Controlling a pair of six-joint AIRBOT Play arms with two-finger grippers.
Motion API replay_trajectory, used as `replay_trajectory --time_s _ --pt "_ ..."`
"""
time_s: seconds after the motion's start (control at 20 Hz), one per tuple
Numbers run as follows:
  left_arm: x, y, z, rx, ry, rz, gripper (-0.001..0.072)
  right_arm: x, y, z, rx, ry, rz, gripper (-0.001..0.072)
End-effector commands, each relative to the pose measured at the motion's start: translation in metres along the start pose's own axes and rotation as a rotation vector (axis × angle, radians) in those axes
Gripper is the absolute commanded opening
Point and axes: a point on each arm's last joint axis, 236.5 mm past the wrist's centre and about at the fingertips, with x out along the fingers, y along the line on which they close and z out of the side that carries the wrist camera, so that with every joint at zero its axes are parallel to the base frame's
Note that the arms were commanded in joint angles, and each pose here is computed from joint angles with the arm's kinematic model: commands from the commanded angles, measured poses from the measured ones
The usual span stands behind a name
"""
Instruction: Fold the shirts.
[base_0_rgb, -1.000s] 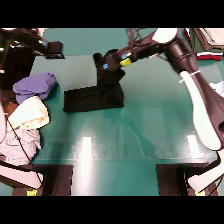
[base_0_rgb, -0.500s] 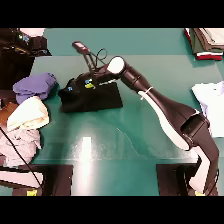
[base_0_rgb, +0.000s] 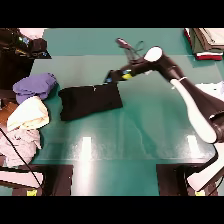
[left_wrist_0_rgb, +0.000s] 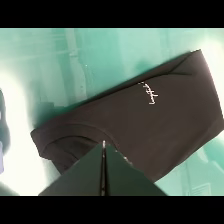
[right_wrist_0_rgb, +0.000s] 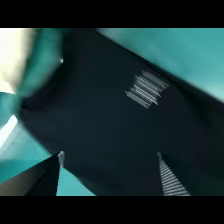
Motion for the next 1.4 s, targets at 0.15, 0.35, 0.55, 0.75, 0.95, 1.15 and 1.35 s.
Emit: replay_trajectory --time_s 0.15,0.35,0.55,0.75,0.95,1.15,1.35 --pt "0.0 0.0 0.0 -0.002 -0.002 -0.002 0.0023 -0.001 -0.086 -0.065 0.426 0.146 0.095 0.0611" --pt "0.001 -0.005 0.0 0.006 0.002 -0.009 0.0023 0.042 -0.071 -0.066 0.431 0.201 0.158 0.0611" --pt "0.001 -0.006 -0.001 0.006 0.004 -0.014 0.0023 0.078 -0.044 -0.063 0.371 0.237 0.177 0.058" --pt "0.001 -0.006 -0.001 0.006 0.005 -0.014 0.0023 0.1 -0.029 -0.063 0.336 0.238 0.179 0.0483" --pt "0.001 -0.006 -0.004 0.006 0.018 -0.015 0.0023 0.101 -0.013 -0.043 0.312 0.158 0.257 0.0054" --pt "0.001 -0.007 -0.008 0.006 0.034 -0.017 0.0023 0.063 -0.025 -0.023 0.266 0.104 0.242 0.0013" --pt "0.001 -0.007 -0.011 0.006 0.047 -0.019 0.0023 -0.056 -0.081 0.009 0.247 -0.023 0.088 0.0012"
